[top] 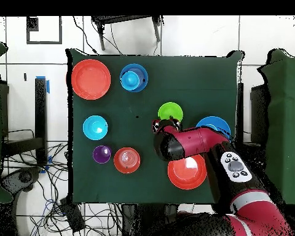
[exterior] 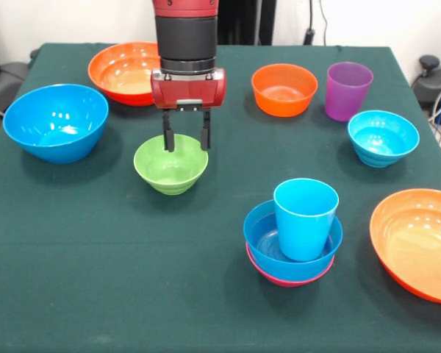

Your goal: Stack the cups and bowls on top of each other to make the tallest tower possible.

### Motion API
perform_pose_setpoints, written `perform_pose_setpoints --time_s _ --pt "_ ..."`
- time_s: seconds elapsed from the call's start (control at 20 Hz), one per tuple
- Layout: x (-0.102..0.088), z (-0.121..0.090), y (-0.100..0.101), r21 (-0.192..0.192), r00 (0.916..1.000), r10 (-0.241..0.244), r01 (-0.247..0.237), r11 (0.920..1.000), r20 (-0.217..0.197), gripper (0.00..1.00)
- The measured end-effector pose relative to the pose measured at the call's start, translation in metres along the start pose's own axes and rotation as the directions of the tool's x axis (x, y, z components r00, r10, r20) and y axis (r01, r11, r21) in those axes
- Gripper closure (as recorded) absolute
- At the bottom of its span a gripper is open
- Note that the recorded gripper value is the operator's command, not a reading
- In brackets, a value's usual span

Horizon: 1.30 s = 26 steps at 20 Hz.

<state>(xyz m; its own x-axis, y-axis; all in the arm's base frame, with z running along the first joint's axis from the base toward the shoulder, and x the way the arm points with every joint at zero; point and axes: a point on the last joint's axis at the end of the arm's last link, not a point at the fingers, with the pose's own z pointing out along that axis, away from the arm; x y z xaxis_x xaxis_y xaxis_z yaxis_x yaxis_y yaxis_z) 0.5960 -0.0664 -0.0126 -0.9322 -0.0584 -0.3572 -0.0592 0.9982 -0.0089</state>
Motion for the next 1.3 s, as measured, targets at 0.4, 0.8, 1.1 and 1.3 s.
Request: perform_pose_setpoints --time_s 0.4,0.8,1.1,1.3 --pt "0.0 0.0 0.003 -0.001 1.0 -0.005 0.005 1.0 0.0 0.0" --pt "-0.001 0.001 0.027 -0.006 0.9986 -0.052 0.051 0.9987 -0.007 0.0" --pt "0.002 0.001 0.048 -0.006 0.9952 -0.096 0.096 0.9954 -0.018 0.0" --pt "0.002 0.001 0.057 -0.01 0.9936 -0.112 0.111 0.9937 -0.019 0.0"
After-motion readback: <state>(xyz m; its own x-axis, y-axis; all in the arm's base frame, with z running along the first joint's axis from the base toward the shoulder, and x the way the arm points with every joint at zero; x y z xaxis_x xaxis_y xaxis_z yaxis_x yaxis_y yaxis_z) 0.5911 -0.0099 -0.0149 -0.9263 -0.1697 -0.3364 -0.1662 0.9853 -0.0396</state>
